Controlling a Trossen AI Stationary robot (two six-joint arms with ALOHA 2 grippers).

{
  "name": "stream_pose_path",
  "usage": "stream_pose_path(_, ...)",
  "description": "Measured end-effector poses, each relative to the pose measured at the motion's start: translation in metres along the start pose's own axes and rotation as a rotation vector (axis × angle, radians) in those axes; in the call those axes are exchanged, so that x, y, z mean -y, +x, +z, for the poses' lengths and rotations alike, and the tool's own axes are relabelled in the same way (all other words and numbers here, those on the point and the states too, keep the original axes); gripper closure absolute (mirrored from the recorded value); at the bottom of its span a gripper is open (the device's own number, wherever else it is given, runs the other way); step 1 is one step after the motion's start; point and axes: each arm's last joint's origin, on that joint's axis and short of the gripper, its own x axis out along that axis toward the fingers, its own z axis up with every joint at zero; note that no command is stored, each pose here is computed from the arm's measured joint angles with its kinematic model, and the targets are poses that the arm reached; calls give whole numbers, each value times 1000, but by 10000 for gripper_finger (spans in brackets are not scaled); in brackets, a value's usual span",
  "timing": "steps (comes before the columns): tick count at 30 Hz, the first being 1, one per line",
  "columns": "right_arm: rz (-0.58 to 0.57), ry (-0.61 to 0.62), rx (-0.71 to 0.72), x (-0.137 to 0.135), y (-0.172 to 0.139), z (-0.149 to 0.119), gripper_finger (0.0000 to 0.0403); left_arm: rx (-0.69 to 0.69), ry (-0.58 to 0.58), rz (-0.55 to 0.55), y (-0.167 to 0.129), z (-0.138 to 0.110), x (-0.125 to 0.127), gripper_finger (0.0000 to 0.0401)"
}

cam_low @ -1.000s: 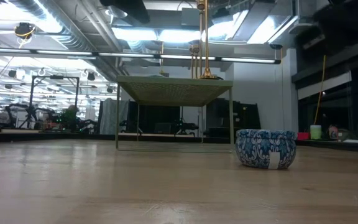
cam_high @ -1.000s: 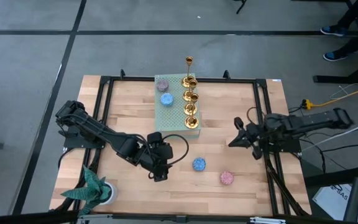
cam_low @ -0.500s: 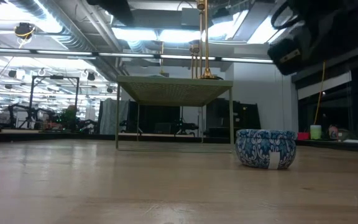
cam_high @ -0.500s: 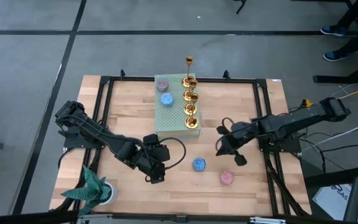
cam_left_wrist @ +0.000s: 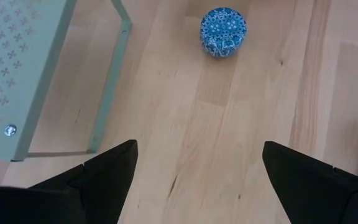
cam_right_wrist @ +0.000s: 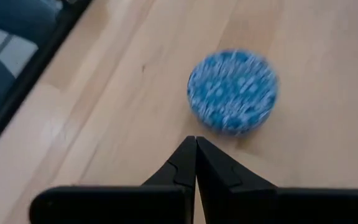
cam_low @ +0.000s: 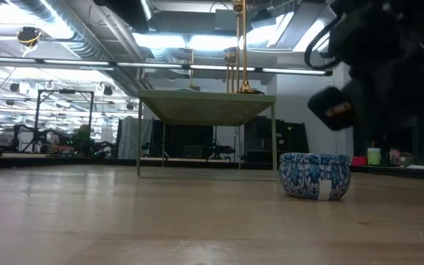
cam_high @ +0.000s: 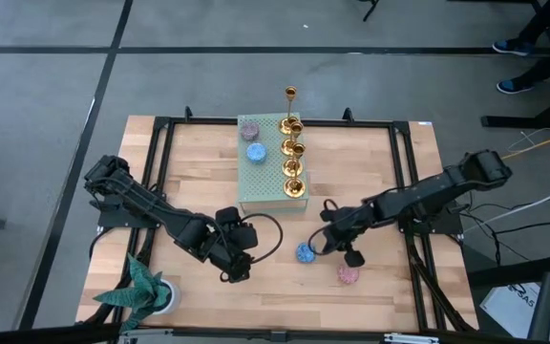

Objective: Pick & Place candle stick holders
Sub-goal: Align the blue scented candle with the other scented candles on the shelf

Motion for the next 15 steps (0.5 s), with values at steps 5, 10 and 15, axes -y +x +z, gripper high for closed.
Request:
stream_pose_path(5, 12, -1, -67, -1, 19, -9, 389, -2, 1, 2, 0, 0, 0, 56)
stream_pose_path(10, 23, -25, 6, 1, 37, -6, 389, -2, -1, 2, 0, 0, 0, 56)
stream_pose_path(15, 26, -47, 88, 5, 52, -3, 389, 7, -10, 13, 0, 0, -1, 56)
